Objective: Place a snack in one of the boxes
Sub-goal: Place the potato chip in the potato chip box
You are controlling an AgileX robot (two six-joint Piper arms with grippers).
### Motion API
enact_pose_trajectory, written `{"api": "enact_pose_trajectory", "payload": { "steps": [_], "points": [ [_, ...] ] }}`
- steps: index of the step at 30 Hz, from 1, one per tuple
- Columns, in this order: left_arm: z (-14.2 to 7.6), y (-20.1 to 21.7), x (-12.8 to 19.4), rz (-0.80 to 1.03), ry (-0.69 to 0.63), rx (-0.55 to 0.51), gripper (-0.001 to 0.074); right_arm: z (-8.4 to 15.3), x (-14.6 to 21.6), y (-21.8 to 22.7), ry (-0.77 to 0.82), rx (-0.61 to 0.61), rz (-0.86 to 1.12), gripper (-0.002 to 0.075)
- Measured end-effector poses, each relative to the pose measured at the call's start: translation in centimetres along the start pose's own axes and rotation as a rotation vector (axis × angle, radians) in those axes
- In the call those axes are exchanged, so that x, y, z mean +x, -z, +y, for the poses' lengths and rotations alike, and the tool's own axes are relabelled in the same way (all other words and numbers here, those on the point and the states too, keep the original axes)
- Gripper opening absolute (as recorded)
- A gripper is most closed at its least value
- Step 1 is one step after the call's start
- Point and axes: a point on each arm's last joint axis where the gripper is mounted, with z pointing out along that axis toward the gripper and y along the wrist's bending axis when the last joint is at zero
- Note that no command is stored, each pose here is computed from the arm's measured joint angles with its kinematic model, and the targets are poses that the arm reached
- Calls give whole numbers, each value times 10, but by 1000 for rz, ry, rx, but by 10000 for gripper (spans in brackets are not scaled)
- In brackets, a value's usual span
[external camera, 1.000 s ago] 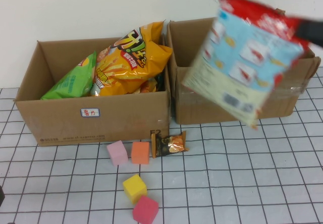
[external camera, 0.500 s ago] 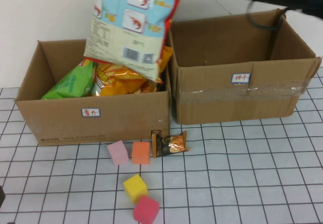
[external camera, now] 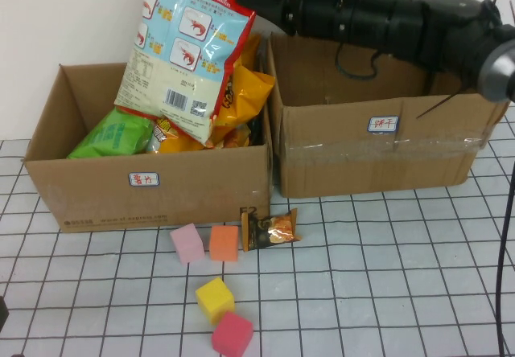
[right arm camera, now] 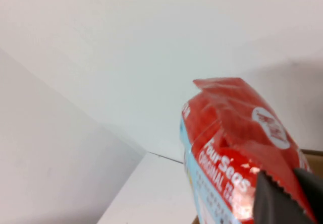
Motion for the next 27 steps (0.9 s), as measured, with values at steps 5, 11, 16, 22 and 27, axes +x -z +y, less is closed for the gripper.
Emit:
{"api": "enact_pose_trajectory", "payload": {
  "steps": [5, 11, 16, 22, 27],
  "points": [
    [0, 0, 0, 2, 0, 0, -1, 1, 2, -3, 25, -3, 0, 280],
    [0, 0, 0, 4, 0, 0, -1, 1, 4, -3, 69, 9, 28, 461],
    [0, 0, 2, 22, 0, 0, -1, 18, -1, 4, 209, 40, 92, 480],
    [0, 0, 3, 28, 0, 0, -1, 59, -18, 23, 393, 106, 154, 482],
    [0, 0, 3, 28, 0, 0, -1, 87, -29, 45, 570, 224, 255, 477]
  ]
}}
